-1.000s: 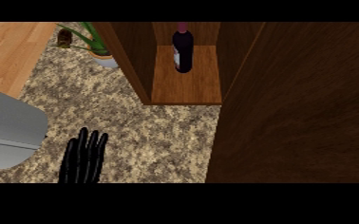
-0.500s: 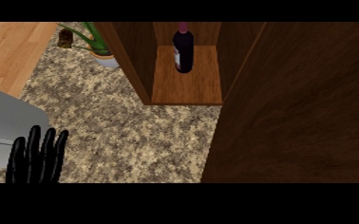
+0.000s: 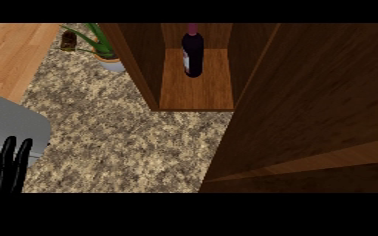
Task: Pick up the wine, place it into the cabinet and close the cabinet
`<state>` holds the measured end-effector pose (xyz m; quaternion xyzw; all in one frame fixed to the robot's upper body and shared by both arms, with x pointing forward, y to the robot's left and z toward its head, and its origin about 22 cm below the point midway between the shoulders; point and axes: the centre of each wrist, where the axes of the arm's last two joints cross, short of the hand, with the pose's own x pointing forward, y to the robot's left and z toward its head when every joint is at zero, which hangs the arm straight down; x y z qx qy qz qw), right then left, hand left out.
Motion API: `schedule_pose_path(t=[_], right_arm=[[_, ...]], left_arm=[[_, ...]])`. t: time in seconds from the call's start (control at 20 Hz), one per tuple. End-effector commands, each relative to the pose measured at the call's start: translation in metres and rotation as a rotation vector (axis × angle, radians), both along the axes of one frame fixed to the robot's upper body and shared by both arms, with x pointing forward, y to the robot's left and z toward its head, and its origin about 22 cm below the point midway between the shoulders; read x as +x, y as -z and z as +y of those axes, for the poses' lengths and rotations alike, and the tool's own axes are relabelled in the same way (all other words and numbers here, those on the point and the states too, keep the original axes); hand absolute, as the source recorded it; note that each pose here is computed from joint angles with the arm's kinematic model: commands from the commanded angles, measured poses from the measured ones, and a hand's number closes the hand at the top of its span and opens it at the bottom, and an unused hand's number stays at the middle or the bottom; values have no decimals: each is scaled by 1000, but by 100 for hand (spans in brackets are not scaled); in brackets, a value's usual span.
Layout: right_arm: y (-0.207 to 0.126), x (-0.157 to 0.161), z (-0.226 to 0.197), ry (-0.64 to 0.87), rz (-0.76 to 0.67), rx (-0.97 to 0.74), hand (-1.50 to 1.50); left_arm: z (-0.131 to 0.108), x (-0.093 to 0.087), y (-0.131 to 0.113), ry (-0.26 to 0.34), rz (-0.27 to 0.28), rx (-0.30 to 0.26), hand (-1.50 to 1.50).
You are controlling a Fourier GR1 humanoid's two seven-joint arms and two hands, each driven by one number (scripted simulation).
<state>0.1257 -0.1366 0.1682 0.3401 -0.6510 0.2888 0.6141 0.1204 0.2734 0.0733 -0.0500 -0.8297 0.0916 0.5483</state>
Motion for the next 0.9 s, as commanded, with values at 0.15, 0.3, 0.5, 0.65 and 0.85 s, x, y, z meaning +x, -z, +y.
schedule_pose_path(t=[0.15, 0.3, 0.5, 0.65, 0.85], right_arm=[[-27, -45, 19, -18, -71, 61, 150], [-25, -44, 35, -5, -94, 66, 150], [-26, -46, 42, 47, -134, 67, 150], [-29, -38, 54, 55, -182, 49, 150], [-28, -26, 71, 105, -206, 40, 150]], left_arm=[[26, 0, 0, 13, -2, 24, -150], [40, 10, -5, 10, 2, 26, -150], [41, 3, -10, 28, 9, 15, -150], [37, 14, -16, 24, 18, -1, -150], [39, 15, -26, 72, 4, -28, -150]])
